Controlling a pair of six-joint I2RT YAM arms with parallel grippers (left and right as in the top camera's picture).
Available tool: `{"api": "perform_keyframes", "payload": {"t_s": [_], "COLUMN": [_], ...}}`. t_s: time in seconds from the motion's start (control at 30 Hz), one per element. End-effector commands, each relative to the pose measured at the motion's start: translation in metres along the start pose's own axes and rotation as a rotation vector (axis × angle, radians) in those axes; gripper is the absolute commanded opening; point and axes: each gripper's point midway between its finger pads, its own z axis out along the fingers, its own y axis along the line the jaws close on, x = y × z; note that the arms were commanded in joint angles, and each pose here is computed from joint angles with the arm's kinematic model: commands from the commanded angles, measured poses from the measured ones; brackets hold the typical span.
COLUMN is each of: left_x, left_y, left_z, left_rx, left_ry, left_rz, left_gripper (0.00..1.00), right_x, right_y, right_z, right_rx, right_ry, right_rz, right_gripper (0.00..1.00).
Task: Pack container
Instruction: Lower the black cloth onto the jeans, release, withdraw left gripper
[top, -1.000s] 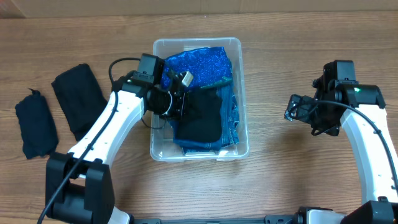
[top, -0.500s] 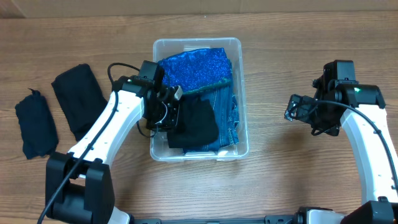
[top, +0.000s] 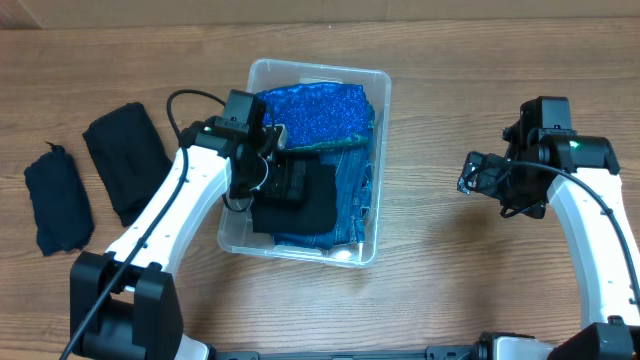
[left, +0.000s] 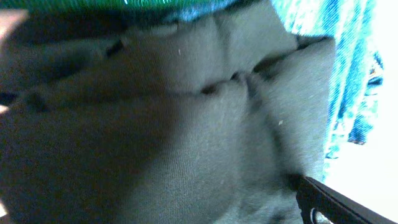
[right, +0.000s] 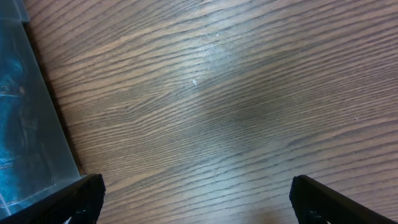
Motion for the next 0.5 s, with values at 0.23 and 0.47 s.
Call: {"api": "perform_keyframes", "payload": {"t_s": [0.23,0.47], "left_x": [-0.056,-0.039], "left_y": [-0.023,-0.01], "left_z": [-0.086,-0.099], "left_rx": [-0.058,-0.169], "left_ry": [-0.221,-0.169], "left_rz": [0.052,0.049], "left_gripper": [1.0,1.0], "right_x": [-0.002,-0.004], "right_y": [-0.002,-0.001], "right_z": [0.0,0.0], "right_rx": [0.008,0.005], "right_ry": [-0.011,-0.021], "right_rz": [0.005,0.004], "right_gripper": [1.0,1.0]}}
